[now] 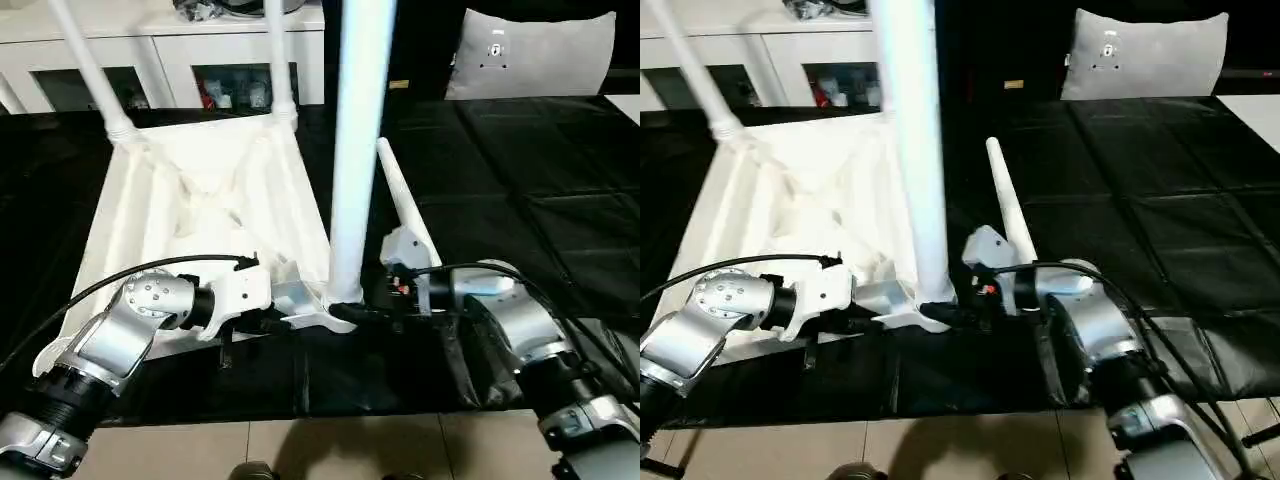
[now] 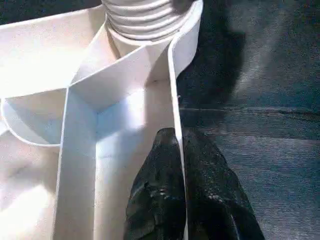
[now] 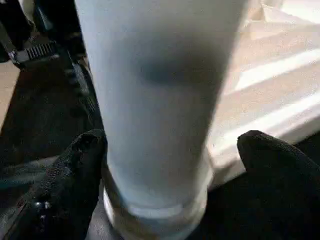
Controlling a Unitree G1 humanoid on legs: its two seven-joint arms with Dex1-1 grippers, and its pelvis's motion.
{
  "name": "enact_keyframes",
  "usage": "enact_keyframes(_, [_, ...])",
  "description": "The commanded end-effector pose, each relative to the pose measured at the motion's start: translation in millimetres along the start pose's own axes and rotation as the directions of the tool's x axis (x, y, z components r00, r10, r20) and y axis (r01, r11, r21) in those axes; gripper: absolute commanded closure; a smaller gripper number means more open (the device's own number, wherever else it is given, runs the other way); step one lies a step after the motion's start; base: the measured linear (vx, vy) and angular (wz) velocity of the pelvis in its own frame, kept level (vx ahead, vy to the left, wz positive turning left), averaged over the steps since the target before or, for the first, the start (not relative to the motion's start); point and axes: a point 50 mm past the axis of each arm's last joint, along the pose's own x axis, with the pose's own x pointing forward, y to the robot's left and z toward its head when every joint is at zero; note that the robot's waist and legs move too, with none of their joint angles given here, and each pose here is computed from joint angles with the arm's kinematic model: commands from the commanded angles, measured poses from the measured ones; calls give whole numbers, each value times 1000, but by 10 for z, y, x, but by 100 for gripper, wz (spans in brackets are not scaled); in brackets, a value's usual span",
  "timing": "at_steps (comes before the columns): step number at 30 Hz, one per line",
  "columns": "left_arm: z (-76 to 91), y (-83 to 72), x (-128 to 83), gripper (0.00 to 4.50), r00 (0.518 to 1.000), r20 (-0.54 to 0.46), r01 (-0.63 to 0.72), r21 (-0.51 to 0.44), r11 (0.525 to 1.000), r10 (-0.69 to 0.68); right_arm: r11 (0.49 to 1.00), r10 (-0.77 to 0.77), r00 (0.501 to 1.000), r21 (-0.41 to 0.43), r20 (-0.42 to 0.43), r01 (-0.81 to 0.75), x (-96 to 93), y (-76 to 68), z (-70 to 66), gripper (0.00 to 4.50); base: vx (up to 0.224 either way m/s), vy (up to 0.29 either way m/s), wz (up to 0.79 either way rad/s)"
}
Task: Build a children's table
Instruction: Insert table leg to table base, then rotate leg to tighten
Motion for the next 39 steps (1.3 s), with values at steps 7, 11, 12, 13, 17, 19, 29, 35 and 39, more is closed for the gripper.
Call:
enact_keyframes(7, [23, -77, 78, 450, 997, -13, 77, 59, 995, -76, 999, 27, 1000, 25, -4, -27, 49, -17, -12, 84, 0, 0, 0])
enact_keyframes(11, [-2, -88, 78, 450, 997, -17, 75, 53, 996, -75, 998, 38, 999, 52, 9, -39, 58, -4, -25, 129, 0, 0, 0])
enact_keyframes(12, [-6, -91, 78, 450, 997, -17, 76, 51, 996, -75, 997, 42, 999, 60, 14, -43, 61, 2, -27, 129, 0, 0, 0])
enact_keyframes(13, [-9, -96, 79, 450, 997, -16, 77, 49, 996, -76, 997, 46, 999, 67, 20, -47, 65, 9, -29, 138, 0, 0, 0])
enact_keyframes(17, [-18, -123, 89, 450, 998, 4, 59, 6, 998, -59, 990, 66, 997, 121, 37, -70, 124, 78, -77, 167, 0, 0, 0])
enact_keyframes(19, [0, -127, 117, 450, 1000, 22, 17, -46, 999, -16, 986, 27, 999, 166, 27, -31, 194, 92, -125, 175, 0, 0, 0])
enact_keyframes(29, [302, -97, 417, 450, 928, 78, -321, -327, 889, 363, 837, -407, 913, 389, -31, 386, 883, -25, -89, 178, 0, 0, 0])
enact_keyframes(35, [463, -106, 543, 450, 901, 68, -380, -352, 855, 428, 806, -434, 900, 434, -26, 402, 956, -25, -91, 122, 0, 0, 0])
enact_keyframes(39, [439, -84, 545, 450, 898, 32, -406, -326, 853, 440, 807, -445, 896, 438, 8, 397, 908, -62, -73, 95, 0, 0, 0])
